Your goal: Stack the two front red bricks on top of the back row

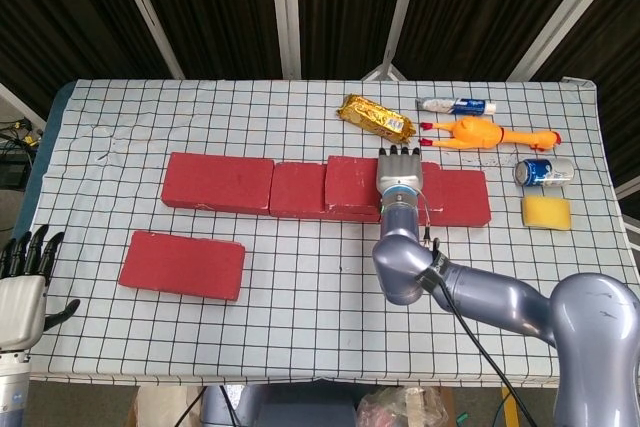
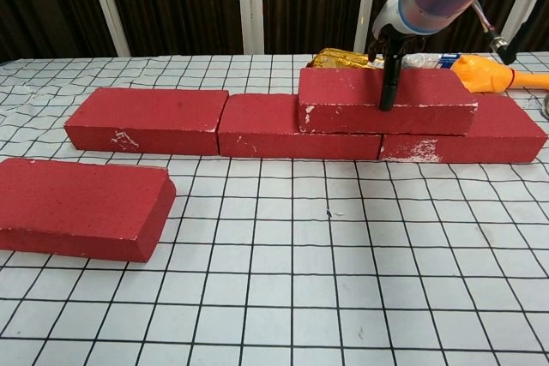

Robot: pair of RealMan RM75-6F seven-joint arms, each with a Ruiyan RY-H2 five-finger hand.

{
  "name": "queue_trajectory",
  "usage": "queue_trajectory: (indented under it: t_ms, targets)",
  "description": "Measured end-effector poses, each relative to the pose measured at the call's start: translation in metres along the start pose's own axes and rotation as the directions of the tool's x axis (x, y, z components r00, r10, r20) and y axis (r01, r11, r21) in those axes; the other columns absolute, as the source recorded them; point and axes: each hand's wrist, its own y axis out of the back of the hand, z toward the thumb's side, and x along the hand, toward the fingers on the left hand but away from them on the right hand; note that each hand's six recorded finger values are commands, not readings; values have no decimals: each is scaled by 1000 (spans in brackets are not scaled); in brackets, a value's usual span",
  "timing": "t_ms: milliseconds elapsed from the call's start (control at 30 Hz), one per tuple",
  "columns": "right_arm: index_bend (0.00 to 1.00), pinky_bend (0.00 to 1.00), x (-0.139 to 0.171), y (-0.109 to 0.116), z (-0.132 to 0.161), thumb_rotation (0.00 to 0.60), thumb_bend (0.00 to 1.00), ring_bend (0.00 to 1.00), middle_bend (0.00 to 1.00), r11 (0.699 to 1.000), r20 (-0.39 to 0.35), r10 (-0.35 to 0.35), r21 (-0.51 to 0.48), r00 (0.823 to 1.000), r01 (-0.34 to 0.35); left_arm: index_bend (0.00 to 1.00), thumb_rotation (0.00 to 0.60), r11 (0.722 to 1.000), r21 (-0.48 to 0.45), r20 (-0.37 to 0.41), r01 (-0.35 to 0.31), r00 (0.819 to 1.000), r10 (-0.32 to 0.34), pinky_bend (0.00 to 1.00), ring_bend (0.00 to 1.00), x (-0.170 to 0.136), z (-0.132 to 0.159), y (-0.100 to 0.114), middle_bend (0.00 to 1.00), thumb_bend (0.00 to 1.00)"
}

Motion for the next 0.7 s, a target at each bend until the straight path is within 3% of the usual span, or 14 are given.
queue_trajectory:
  t_ms: [400,567,700]
  targets:
    - [47,0,22,15,-7,600,189,0,0,999,-46,-30,-31,999,29,107,600,1000,-8,-4,0,1000,0,32,0,0,-3,2,0,0]
    - [47,0,37,24,-32,600,190,0,0,991,-78,-109,-90,991,102,107,600,1000,-16,16,8,1000,-8,31,0,0,-1,1,0,0]
    - [47,0,49,26,-69,600,189,0,0,972,-84,-195,-152,977,180,103,600,1000,-23,33,6,999,-6,32,0,-1,1,2,0,0]
